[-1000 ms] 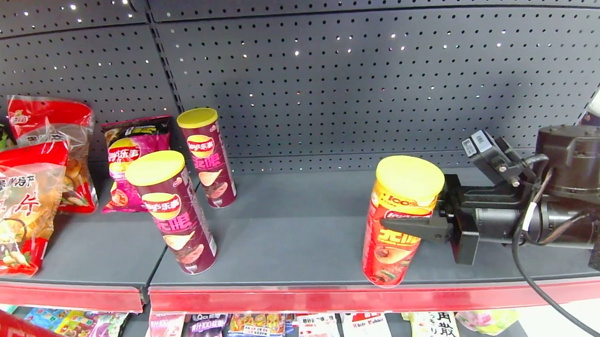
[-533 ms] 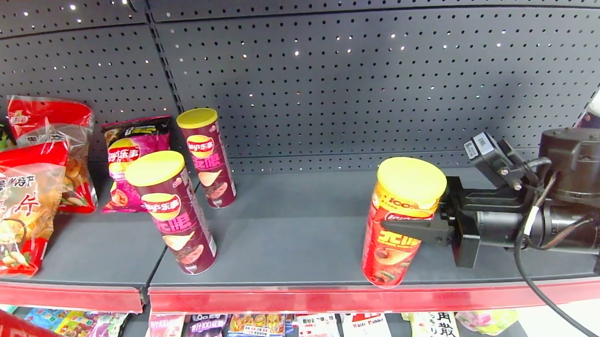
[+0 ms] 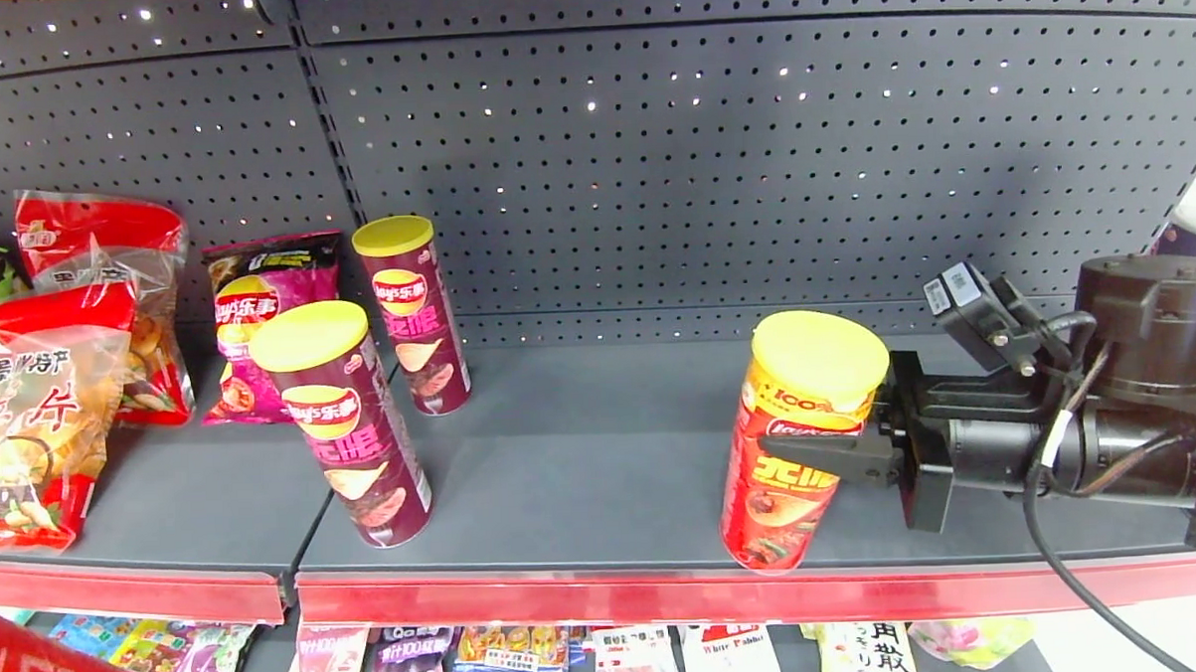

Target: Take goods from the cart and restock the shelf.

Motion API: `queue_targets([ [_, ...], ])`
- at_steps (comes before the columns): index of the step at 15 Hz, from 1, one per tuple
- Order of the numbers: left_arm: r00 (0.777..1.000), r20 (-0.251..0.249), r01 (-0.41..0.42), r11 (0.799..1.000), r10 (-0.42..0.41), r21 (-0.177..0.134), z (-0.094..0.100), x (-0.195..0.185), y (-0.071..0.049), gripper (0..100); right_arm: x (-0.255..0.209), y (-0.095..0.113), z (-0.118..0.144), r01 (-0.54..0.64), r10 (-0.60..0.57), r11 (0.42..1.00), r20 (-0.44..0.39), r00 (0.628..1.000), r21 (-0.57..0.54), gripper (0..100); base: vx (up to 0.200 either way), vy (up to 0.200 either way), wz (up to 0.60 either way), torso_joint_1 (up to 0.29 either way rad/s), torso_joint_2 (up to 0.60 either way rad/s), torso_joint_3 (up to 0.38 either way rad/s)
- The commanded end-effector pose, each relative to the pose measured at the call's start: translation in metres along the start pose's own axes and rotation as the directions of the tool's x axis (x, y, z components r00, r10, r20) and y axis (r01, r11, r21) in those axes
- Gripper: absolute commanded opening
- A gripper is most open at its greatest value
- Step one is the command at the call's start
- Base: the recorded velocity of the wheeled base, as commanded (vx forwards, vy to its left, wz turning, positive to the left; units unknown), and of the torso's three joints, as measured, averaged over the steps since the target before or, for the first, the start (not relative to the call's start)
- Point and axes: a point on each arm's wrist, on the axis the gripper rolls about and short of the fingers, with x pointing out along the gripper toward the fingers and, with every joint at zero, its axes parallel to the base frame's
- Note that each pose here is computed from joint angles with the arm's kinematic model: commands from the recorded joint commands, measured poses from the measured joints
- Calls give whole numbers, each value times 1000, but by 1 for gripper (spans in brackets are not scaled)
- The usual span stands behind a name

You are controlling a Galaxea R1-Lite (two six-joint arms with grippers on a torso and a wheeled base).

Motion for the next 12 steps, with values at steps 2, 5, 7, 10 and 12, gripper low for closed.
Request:
queue_targets([
  [2,1000,-3,0,1000,0,-1,0,0,0,0,1,0,-1,-1,1,1000,-4,1000,8,0,0,0,0,0,0,0],
  [5,1000,-5,0,1000,0,-1,-1,0,0,0,0,2,-9,23,-22,999,-31,999,23,0,0,0,0,0,0,0],
  [7,1000,-5,0,1000,0,-1,-1,0,0,0,0,2,-9,23,-22,999,-31,999,23,0,0,0,0,0,0,0],
  [10,1000,-5,0,1000,0,-1,-1,0,0,0,1,1,-9,23,-22,999,-33,999,25,0,0,0,0,0,0,0],
  [12,1000,-5,0,1000,0,-1,-1,0,0,0,1,2,-10,21,-20,1000,-34,999,19,0,0,0,0,0,0,0],
])
